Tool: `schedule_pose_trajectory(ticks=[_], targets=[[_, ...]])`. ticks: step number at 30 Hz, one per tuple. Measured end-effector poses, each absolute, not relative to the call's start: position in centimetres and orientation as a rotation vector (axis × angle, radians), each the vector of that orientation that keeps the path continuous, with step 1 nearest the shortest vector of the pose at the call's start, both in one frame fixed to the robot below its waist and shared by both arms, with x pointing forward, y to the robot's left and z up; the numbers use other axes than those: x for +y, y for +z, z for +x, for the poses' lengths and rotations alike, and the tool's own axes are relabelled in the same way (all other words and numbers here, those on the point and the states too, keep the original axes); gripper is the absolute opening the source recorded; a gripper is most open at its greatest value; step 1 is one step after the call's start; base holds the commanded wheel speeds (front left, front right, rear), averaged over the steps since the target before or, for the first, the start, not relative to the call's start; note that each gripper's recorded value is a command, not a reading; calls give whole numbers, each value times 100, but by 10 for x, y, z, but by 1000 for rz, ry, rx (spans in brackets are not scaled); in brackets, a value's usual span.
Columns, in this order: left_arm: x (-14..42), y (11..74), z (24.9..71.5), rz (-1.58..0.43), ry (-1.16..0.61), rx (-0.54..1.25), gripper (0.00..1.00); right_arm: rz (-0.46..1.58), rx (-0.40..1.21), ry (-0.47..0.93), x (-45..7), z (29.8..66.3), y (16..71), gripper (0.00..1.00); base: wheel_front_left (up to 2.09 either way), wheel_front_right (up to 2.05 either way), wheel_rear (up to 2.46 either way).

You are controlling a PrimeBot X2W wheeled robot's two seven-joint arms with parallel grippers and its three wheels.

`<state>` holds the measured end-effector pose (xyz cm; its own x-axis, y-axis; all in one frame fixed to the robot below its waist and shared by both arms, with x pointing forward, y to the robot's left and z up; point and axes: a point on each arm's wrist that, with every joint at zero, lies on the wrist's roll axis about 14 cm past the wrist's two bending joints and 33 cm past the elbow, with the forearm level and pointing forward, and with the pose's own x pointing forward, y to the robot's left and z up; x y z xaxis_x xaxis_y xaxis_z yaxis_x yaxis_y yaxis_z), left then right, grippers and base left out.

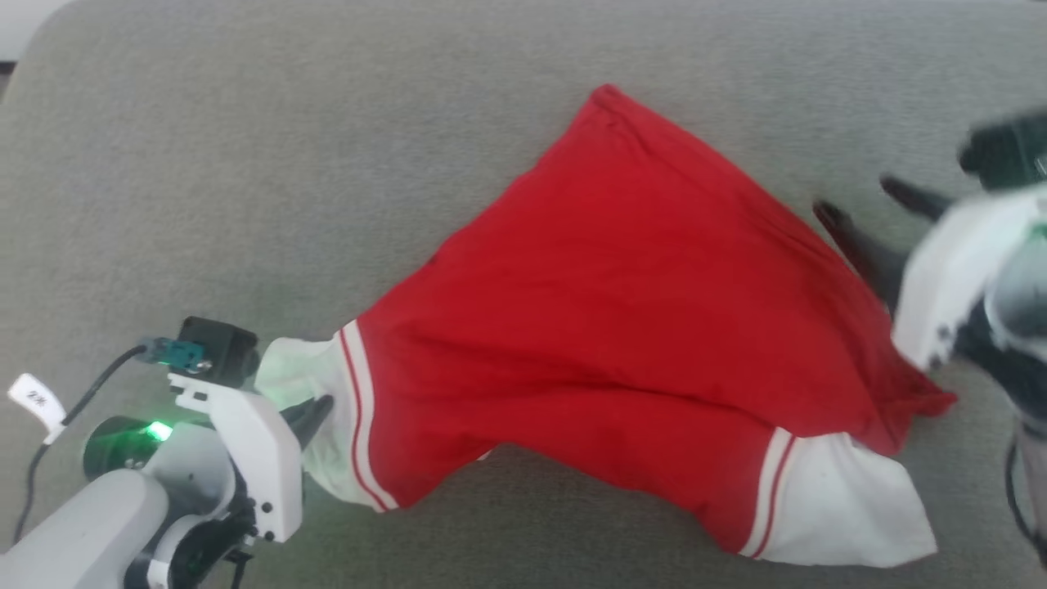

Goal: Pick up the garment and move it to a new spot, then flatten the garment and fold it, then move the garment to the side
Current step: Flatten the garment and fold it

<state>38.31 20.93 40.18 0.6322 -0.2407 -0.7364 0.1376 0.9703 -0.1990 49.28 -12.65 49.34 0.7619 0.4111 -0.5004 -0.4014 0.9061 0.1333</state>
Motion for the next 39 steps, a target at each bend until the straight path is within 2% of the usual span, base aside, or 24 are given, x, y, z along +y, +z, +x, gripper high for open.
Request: schedule_pose_trajectory(ticks=[7,13,21,24,29,30,31,32,39], targets=[[208,401,380,-139,-222,853,0,-89,586,555,-79,544,486,100,0,0,0],[213,397,374,-158,-200,860,0,-185,684,652,-34,572,460,100,0,0,0],[223,389,365,-180,-161,877,0,-275,828,707,-1,591,422,100,0,0,0],[226,384,362,-181,-147,888,0,-343,941,739,11,587,391,100,0,0,0],[233,376,360,-192,-122,900,0,-360,1077,762,17,584,371,100,0,0,0],[234,375,359,-195,-115,903,0,-357,1096,764,17,584,369,89,0,0,0],[235,374,358,-197,-112,905,0,-354,1113,763,16,584,367,25,0,0,0],[235,373,358,-198,-111,906,0,-357,1129,766,16,583,366,0,0,0,0],[239,373,367,-192,-108,896,0,-345,1102,749,6,586,372,0,0,0,0]])
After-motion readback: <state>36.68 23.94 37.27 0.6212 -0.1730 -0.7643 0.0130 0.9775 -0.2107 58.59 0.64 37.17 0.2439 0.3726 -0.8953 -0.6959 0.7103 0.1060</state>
